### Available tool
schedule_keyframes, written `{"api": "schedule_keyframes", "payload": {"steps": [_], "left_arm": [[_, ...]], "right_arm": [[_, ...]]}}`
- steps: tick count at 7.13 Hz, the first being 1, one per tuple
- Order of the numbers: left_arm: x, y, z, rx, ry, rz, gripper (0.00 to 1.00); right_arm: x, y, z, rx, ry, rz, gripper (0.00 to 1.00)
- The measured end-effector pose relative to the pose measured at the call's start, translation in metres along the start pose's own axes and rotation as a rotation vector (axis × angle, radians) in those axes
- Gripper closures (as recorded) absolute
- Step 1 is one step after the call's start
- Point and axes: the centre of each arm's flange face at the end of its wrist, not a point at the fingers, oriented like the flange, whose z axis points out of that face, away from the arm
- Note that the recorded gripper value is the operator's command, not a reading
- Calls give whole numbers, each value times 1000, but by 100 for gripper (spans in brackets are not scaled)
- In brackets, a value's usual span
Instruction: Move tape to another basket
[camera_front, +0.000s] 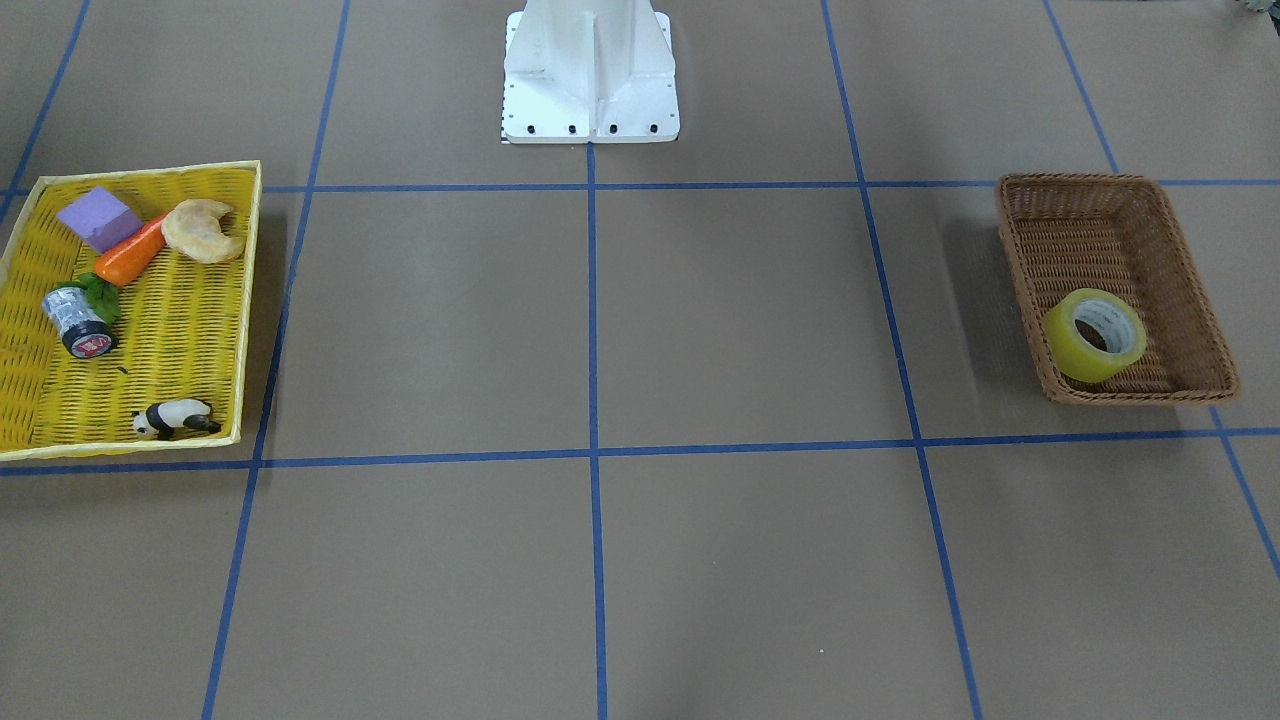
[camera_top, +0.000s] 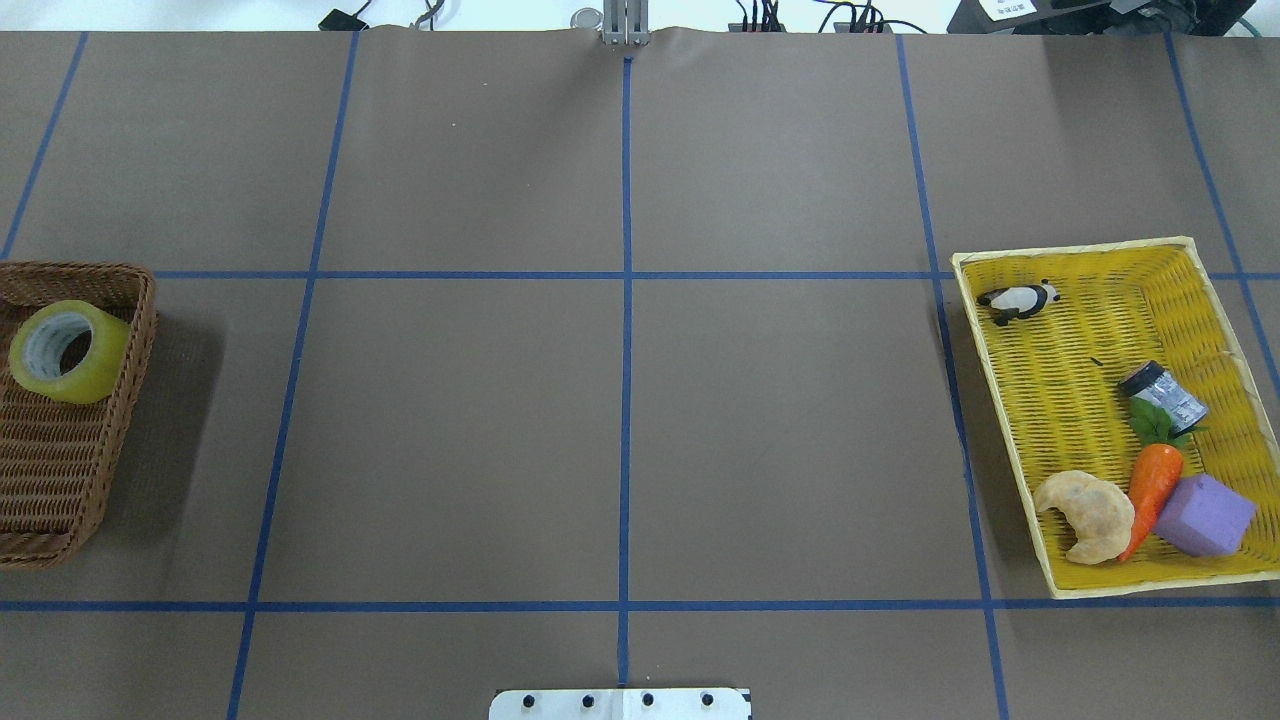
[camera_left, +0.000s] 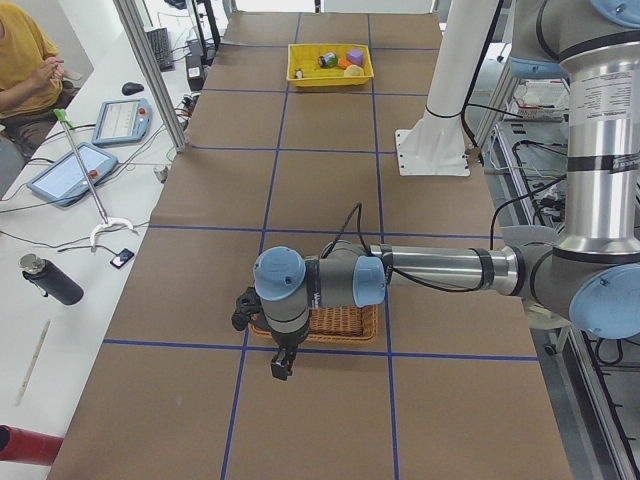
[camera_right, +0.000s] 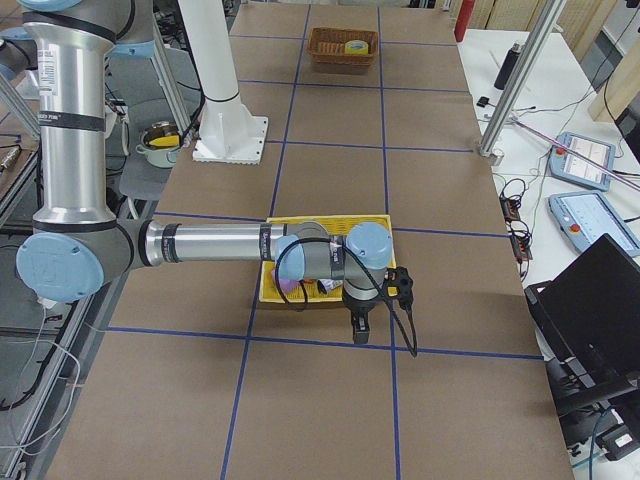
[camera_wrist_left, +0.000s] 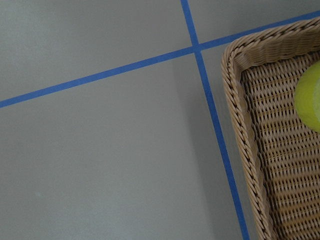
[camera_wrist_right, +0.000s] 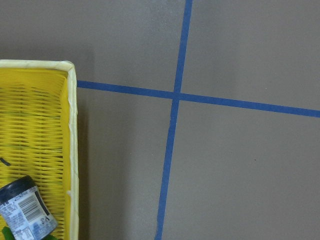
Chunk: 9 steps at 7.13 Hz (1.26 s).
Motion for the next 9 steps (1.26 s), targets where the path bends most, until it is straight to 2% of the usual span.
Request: {"api": "schedule_keyframes", "payload": {"steps": [4, 9], "left_arm": [[14, 21, -6, 9, -5, 9, 1], [14, 22, -6, 10, -5, 9, 1]], "right_arm": [[4, 2, 5, -10, -11, 11, 0], [12, 5, 15, -29, -11, 29, 0]]}}
